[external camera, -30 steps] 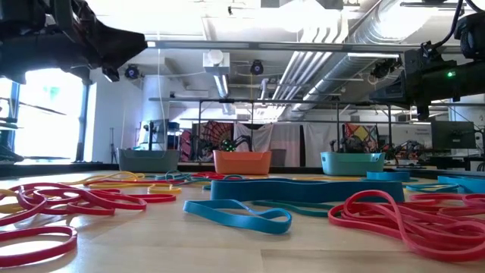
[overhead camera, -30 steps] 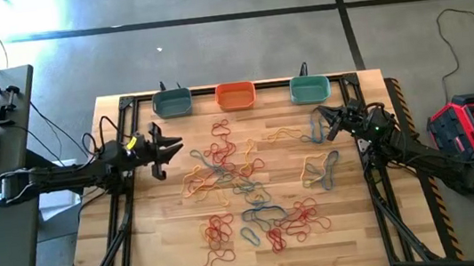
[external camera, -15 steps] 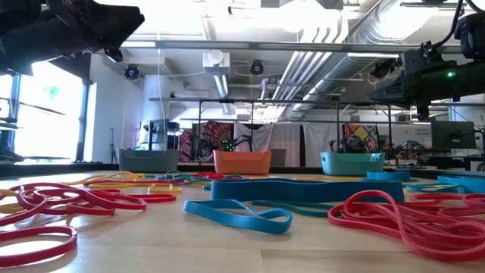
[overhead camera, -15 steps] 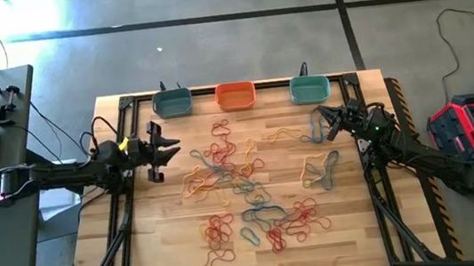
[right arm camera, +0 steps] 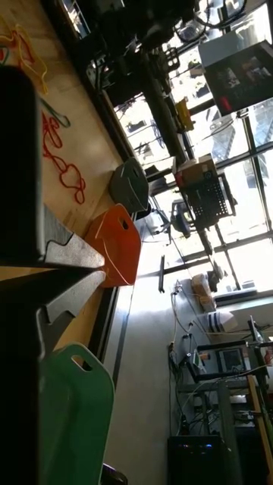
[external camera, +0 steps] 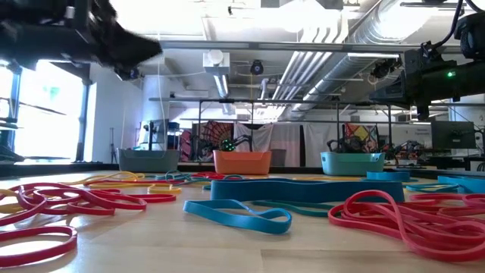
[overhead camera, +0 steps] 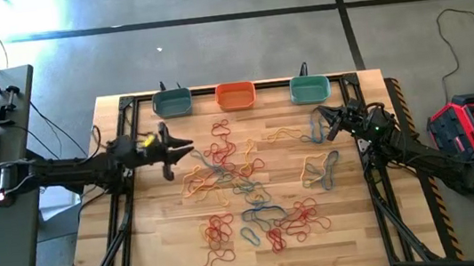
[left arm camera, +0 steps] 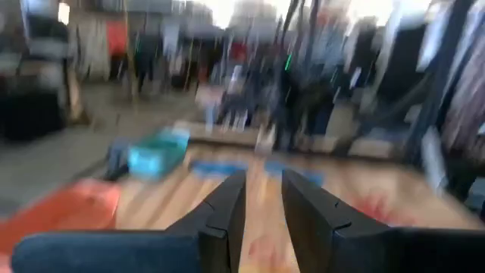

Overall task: Sort rubber bands into baskets
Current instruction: Put the red rubber band into the blue bin

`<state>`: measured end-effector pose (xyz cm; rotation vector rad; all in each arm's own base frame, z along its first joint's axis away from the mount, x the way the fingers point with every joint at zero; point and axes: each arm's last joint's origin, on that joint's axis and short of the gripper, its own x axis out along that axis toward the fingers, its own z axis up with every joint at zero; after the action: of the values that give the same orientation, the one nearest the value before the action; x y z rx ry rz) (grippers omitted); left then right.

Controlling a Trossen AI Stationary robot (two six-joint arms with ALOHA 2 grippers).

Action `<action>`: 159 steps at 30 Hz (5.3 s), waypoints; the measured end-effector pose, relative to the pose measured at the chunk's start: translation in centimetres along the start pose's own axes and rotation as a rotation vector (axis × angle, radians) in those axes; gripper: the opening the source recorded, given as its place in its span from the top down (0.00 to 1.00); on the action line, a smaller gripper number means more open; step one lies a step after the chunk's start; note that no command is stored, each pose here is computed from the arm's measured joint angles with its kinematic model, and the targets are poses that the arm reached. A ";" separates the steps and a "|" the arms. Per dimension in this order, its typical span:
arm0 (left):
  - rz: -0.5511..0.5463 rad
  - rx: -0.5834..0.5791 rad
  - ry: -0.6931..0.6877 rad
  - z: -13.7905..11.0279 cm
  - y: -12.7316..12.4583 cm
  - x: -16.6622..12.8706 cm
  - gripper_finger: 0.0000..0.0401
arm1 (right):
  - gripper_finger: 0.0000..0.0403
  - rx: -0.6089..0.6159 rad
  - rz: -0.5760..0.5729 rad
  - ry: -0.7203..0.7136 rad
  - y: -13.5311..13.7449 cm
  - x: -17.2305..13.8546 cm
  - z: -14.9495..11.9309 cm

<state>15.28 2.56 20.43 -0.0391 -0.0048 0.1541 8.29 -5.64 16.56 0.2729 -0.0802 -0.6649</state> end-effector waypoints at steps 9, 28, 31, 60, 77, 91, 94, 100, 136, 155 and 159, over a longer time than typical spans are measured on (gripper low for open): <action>0.034 0.170 0.333 0.1 0.2 3.2 0.99 | 1.00 0.000 0.000 0.000 0.0 0.0 0.0; 0.102 0.126 0.875 -2.8 2.9 9.0 0.99 | 1.00 0.000 0.000 0.000 0.0 0.0 0.0; 0.133 0.085 0.926 -3.5 3.4 9.2 0.95 | 1.00 0.000 0.000 0.000 0.0 0.0 0.0; 0.155 0.052 1.163 -6.9 5.8 12.6 0.80 | 1.00 0.000 0.000 0.000 0.0 0.0 0.0; 0.087 0.060 1.182 -5.7 5.5 12.0 0.81 | 1.00 0.000 0.000 0.000 0.0 0.0 0.0; -0.031 0.092 1.140 -4.7 4.0 11.9 0.93 | 1.00 0.000 0.000 0.000 0.0 0.0 0.0; 0.014 0.110 1.148 -5.2 3.8 12.2 0.85 | 1.00 0.000 0.000 0.000 0.0 0.0 0.0; 0.102 0.153 1.105 -5.3 4.3 12.9 0.69 | 1.00 0.000 0.000 0.000 0.0 0.0 0.0; 0.215 0.260 1.131 -4.2 6.1 11.9 1.00 | 1.00 0.000 0.000 0.000 0.0 0.0 0.0; 0.701 0.327 0.971 2.9 11.3 7.1 1.00 | 1.00 0.000 0.000 0.000 0.0 0.0 0.0; 0.775 0.318 0.960 3.1 12.4 6.6 1.00 | 1.00 0.000 0.000 0.000 0.0 0.0 0.0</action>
<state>19.91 15.96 23.08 0.2099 1.0017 0.8959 8.29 -5.64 16.55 0.2729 -0.0802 -0.6650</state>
